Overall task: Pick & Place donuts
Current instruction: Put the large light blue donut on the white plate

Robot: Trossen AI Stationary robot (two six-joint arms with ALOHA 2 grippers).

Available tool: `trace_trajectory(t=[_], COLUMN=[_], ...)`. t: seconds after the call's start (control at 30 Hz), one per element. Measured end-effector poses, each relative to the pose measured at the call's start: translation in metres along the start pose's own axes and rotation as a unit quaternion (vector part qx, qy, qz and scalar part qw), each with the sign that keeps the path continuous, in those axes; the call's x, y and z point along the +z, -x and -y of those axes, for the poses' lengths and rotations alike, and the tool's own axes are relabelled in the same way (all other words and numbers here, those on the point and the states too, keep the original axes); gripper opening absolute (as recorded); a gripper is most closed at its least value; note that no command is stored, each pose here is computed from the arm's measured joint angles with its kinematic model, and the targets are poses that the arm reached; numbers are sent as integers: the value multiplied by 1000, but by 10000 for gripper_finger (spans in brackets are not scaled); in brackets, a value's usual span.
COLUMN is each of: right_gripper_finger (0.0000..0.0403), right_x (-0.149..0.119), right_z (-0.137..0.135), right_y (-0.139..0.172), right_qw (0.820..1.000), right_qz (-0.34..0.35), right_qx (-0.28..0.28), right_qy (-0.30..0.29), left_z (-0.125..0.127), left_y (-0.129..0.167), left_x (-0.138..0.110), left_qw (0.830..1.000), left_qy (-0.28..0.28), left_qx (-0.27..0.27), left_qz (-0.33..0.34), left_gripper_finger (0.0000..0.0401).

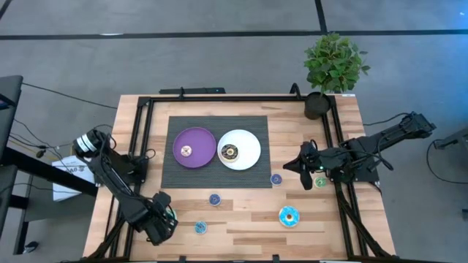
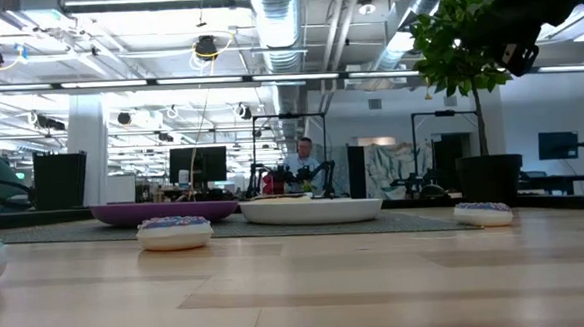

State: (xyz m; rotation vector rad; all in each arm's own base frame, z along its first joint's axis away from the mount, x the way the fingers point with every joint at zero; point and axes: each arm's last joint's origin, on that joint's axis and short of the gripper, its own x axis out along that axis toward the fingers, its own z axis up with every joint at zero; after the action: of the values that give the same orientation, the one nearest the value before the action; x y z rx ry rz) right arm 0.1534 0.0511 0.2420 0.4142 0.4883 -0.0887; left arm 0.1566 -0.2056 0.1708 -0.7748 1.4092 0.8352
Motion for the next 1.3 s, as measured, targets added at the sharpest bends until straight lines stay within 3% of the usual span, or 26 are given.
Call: trace_trajectory(t=[0.6, 1.3], right_gripper_finger=[0, 0], right_x=[0, 1], right_z=[0, 0], right_y=[0, 0], right_qw=[1000, 1000], right_qz=[2, 3], right_qx=[1, 2], right_qy=[-1, -1], left_z=[-2, -9], left_y=[-2, -26], left_x=[1, 4], left_qw=[1000, 1000], left_qy=[-3, 9], left_qx=[15, -3], left_qz=[16, 10], left_gripper_finger=[251, 251])
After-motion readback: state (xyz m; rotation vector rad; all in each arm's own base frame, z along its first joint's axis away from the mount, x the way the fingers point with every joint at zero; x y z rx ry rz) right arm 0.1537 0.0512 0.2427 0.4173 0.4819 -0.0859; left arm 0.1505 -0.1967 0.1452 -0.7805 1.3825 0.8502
